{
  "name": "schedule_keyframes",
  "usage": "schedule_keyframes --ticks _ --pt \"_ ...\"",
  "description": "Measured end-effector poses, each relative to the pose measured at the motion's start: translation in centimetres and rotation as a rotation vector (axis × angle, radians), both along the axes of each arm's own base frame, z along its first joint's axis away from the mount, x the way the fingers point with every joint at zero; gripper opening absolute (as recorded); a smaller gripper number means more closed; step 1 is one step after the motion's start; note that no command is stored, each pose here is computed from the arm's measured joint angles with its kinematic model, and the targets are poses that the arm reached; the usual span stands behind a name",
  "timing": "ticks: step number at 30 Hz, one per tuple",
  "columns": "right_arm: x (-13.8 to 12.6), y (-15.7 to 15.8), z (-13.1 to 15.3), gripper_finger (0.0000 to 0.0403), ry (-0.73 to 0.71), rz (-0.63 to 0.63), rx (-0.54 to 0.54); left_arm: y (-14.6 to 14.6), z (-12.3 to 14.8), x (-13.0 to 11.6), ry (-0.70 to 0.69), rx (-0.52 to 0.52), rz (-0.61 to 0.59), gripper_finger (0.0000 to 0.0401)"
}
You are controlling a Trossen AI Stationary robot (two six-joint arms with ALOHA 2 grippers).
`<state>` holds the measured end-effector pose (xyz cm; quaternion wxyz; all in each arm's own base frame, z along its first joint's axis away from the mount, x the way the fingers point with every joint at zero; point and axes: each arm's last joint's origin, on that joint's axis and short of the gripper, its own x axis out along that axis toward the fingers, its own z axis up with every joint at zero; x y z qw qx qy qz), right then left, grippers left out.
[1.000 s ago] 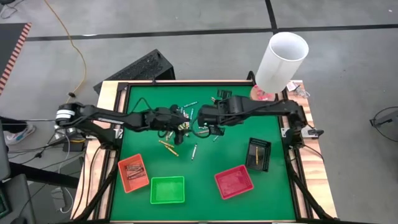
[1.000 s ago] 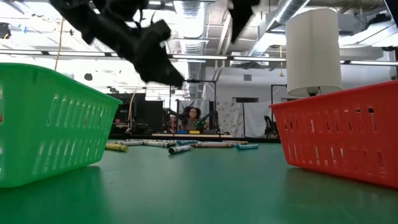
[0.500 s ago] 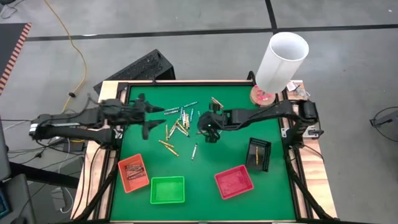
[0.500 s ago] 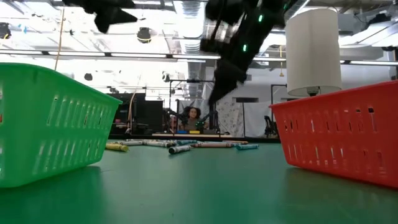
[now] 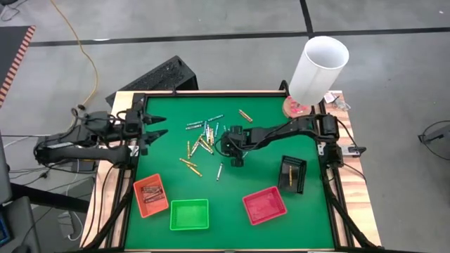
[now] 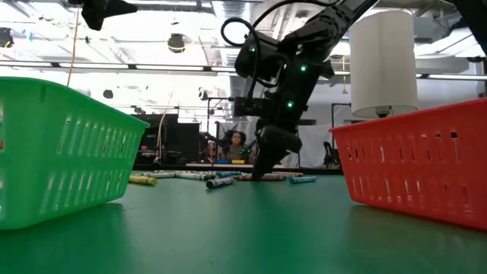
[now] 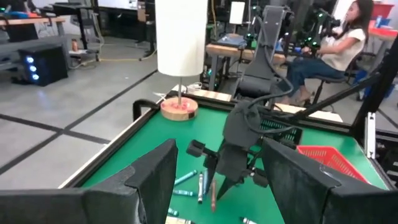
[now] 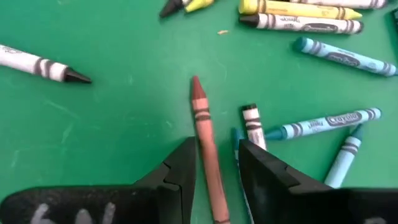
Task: Sort crayons
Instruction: Put the brown crayon into the orange bin
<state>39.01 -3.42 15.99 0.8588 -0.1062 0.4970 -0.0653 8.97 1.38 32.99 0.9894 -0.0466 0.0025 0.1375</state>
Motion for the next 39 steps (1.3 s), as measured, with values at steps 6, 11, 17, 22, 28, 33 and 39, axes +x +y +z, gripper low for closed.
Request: schedule_keyframes --ticks 6,11,17,22,28,33,39 --pt "0.0 0.1 0.3 0.0134 -0.011 0.007 -0.004 0.1 -0.2 -0.4 0.016 0.006 0.046 0.0223" --pt "0.3 0.0 1.4 0.0134 -0.048 0.007 -0.009 0.1 -0.4 -0.4 0.042 0.002 0.047 0.0223" --pt "0.4 0.1 1.5 0.0134 -0.051 0.015 -0.001 0.1 -0.5 -0.4 0.051 0.004 0.049 0.0223" --pt "0.8 0.2 1.5 0.0134 -0.082 0.061 0.053 0.1 -0.6 -0.4 0.061 0.006 0.049 0.0223" --pt "0.9 -0.1 1.6 0.0134 -0.107 0.066 0.042 0.1 -0.6 -0.4 0.06 0.004 0.049 0.0223" --pt "1.0 -0.4 1.7 0.0134 -0.118 0.07 0.055 0.1 -0.6 -0.4 0.062 0.0 0.049 0.0223" --pt "1.0 -0.4 1.4 0.0134 -0.118 0.082 0.058 0.1 -0.8 -0.4 0.08 -0.003 0.049 0.0223"
